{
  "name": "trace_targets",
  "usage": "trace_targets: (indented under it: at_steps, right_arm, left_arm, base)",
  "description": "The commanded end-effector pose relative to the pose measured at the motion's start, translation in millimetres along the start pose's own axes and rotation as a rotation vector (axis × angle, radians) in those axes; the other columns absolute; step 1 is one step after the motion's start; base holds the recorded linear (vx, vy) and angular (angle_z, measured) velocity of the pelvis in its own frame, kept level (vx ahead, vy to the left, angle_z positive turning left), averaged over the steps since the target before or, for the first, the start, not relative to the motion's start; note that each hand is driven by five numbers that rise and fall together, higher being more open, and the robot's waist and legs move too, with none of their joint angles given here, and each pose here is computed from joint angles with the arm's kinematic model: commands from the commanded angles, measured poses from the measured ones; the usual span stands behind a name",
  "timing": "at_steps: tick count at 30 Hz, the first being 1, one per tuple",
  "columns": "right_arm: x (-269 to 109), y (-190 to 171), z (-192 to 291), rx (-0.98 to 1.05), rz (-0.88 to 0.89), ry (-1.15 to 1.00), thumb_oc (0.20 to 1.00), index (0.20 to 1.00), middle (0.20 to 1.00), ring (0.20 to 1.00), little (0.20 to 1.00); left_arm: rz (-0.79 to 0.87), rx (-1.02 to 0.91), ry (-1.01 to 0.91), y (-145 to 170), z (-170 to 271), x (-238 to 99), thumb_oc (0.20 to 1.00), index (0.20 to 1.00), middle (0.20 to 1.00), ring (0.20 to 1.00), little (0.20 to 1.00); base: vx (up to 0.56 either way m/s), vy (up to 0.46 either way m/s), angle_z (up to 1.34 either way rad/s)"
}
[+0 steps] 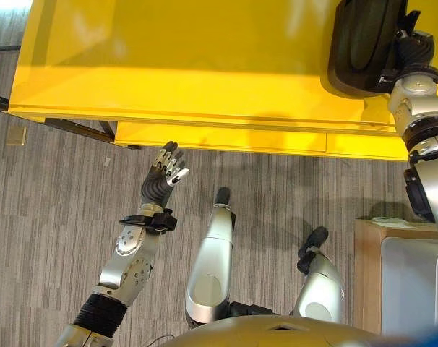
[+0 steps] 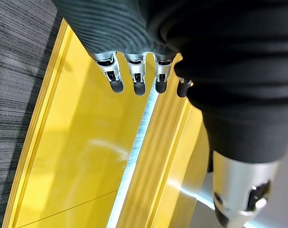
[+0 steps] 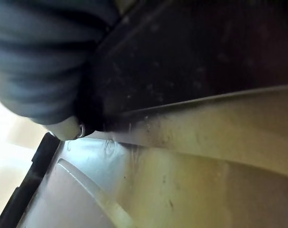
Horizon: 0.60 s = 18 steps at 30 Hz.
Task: Move parts from the plastic box to the shelf.
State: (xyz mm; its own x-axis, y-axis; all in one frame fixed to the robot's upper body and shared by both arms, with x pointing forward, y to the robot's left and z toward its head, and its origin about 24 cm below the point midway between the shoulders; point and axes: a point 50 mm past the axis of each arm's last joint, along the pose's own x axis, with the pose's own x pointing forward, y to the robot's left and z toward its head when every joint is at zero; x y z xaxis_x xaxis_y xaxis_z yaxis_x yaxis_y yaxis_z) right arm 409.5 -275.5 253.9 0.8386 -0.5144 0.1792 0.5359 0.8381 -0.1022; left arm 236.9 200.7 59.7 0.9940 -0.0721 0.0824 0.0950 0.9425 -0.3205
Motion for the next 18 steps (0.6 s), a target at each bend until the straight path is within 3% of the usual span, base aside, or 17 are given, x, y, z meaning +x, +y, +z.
trace_targets:
  at_steps: [1,18]
  right_arm:
    - [5.4,-14.4,62.3,0.117,-0.043,-0.188,0.2,0.2,0.2,0.2,0.2]
    - [3.4,-6.2,75.4,0.216,-0.046,-0.189,0.2,0.2,0.2,0.2,0.2]
  left_arm:
    - [-0.08,-0.009,-0.063,-16.0,11.0,2.7,1.0,1.0,1.0,1.0,1.0]
    - [-0.084,-0.006,-0.092,-17.8,18.3,9.4,1.0,1.0,1.0,1.0,1.0]
  base:
    - [0.0,0.0,0.0]
    - [0.0,0.003,0.06]
